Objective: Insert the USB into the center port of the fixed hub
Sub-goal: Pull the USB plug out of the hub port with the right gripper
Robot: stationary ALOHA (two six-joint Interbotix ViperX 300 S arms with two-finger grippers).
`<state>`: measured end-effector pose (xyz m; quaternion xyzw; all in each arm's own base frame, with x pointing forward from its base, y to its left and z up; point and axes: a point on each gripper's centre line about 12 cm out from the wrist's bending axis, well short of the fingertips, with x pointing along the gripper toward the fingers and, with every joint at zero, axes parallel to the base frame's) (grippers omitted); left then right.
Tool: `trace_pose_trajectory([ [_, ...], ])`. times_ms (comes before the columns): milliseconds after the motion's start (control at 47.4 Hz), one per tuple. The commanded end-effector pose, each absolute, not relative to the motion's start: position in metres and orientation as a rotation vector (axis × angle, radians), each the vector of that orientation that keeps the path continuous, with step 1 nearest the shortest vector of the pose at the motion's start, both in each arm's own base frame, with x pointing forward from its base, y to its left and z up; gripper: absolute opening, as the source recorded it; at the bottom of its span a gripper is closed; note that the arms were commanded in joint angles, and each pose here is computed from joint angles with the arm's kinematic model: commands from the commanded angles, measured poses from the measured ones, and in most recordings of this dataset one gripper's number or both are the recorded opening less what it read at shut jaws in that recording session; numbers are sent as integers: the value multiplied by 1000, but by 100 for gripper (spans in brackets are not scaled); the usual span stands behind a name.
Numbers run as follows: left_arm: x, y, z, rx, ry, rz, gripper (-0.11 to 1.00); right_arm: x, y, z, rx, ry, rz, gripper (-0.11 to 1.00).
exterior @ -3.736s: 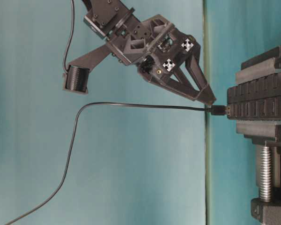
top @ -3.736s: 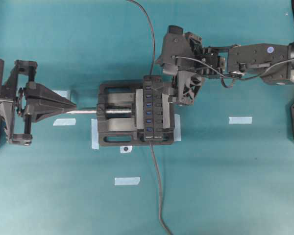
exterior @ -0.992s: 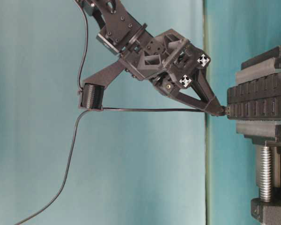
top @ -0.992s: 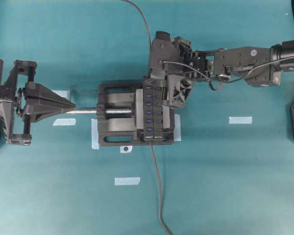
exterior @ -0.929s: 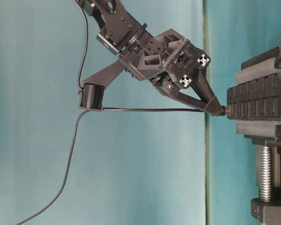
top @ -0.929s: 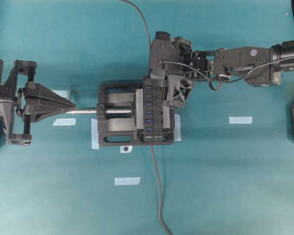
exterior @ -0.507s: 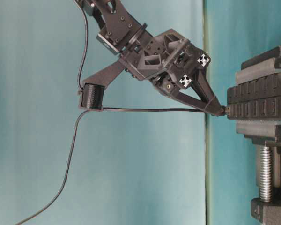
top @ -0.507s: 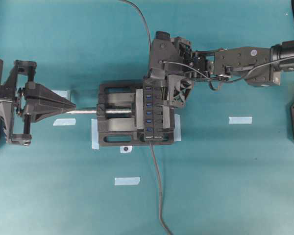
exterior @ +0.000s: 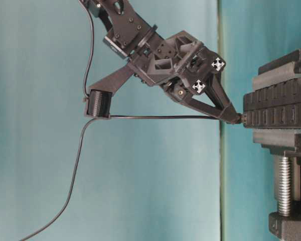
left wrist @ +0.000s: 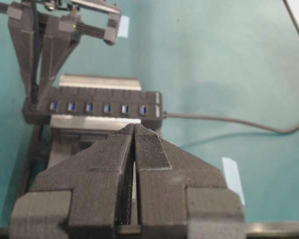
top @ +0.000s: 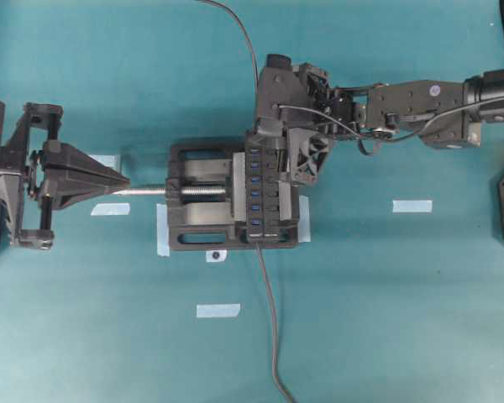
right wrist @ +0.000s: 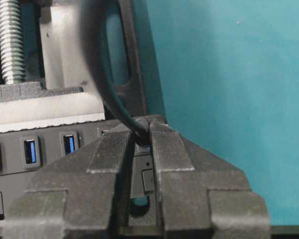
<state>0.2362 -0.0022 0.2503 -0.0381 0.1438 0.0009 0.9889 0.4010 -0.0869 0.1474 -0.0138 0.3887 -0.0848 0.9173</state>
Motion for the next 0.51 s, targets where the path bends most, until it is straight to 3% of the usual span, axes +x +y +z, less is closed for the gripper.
trace_pose_trajectory([
  [0,238,-2,257,-77,267,1,0,407,-84,160,-28,762,-170,9],
  [485,239,-3,258,-75,267,-1,0,405,-84,170,-20,752,-177,9],
])
